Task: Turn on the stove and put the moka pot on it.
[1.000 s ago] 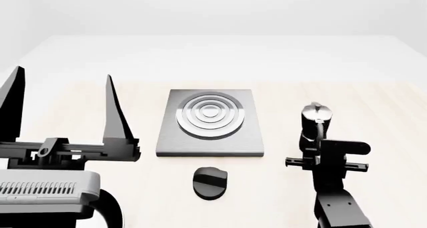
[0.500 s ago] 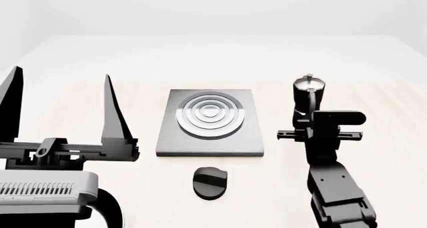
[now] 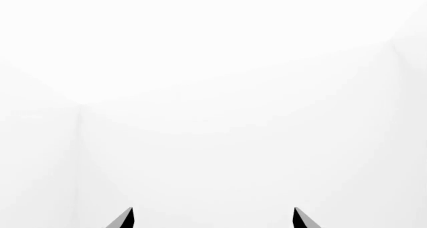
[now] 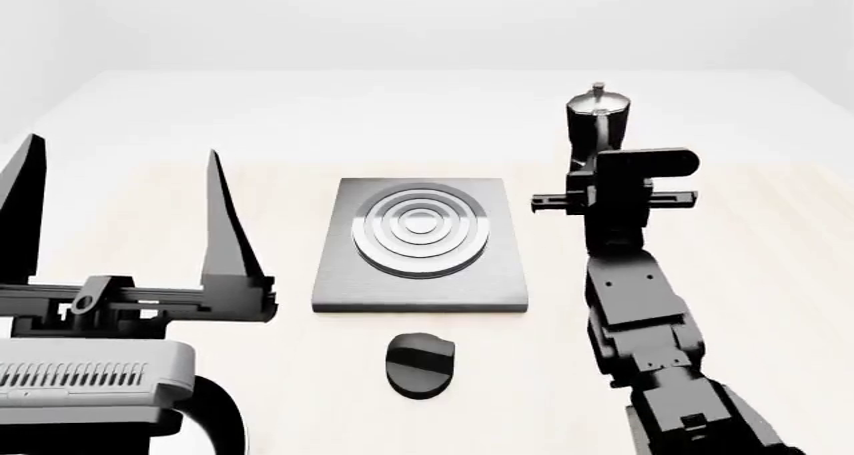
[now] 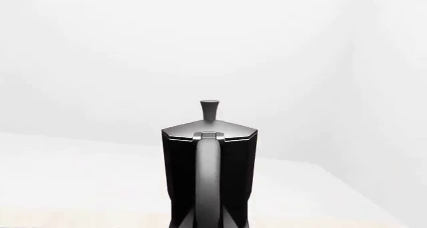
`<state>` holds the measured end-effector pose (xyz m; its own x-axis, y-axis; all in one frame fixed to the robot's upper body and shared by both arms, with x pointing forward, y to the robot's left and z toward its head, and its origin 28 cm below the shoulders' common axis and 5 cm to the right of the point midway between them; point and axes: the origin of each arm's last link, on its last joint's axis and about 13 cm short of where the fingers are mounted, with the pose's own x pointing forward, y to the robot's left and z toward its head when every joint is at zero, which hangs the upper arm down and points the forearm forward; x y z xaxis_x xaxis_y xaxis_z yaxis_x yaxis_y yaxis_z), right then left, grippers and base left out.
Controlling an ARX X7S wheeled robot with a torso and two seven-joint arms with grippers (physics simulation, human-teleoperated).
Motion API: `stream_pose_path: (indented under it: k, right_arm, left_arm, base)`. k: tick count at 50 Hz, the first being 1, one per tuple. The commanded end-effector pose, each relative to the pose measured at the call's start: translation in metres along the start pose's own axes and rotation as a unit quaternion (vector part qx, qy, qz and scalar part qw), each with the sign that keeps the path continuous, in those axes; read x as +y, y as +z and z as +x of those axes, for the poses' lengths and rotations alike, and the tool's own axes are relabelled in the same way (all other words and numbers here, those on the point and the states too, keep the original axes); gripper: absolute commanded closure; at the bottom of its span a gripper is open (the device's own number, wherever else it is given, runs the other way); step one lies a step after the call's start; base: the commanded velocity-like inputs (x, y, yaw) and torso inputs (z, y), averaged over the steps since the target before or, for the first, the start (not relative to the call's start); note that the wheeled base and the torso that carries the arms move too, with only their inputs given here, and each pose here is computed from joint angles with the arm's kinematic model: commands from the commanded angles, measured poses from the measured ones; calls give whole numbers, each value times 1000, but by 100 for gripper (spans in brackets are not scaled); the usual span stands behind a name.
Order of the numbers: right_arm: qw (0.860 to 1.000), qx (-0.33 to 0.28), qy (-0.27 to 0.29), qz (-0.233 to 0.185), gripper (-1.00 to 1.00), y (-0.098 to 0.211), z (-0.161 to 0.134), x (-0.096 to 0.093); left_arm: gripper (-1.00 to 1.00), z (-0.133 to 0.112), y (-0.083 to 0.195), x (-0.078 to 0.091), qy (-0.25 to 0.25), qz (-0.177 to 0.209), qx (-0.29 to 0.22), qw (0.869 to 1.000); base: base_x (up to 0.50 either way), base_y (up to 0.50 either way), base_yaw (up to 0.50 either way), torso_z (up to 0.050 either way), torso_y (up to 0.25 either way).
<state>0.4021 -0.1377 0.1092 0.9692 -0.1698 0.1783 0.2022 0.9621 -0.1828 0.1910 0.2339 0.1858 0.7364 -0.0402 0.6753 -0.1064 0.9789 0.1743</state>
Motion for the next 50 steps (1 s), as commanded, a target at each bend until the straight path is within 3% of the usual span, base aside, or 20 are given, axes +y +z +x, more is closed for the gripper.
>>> stream_pose_path:
  k: [1, 15, 27, 36, 44, 50]
  right_arm:
    - [999, -44, -3, -24, 100, 33, 20, 10]
    - [997, -28, -34, -70, 100, 41, 26, 9]
    - [998, -17, -28, -46, 100, 49, 27, 22]
    - [1000, -1, 23, 14, 100, 55, 27, 32]
    - [998, -12, 62, 28, 100, 55, 26, 33]
    - [988, -33, 140, 49, 100, 55, 25, 38]
  left_arm:
    - [-100, -1, -2, 0, 1, -1, 2, 1000]
    - [-100, -3, -4, 1, 2, -1, 6, 1000]
    - [-100, -1, -5, 0, -1, -2, 8, 1000]
    - [-100, -1, -6, 1, -1, -2, 8, 1000]
    - [-100, -1, -6, 1, -1, -3, 10, 1000]
    - [-100, -1, -7, 0, -2, -4, 10, 1000]
  base:
    - [0, 0, 0, 0, 0]
    - [0, 0, 0, 0, 1]
    - [0, 0, 0, 0, 2]
    - [0, 0, 0, 0, 1]
    - [0, 0, 0, 2, 1]
    - [0, 0, 0, 0, 0]
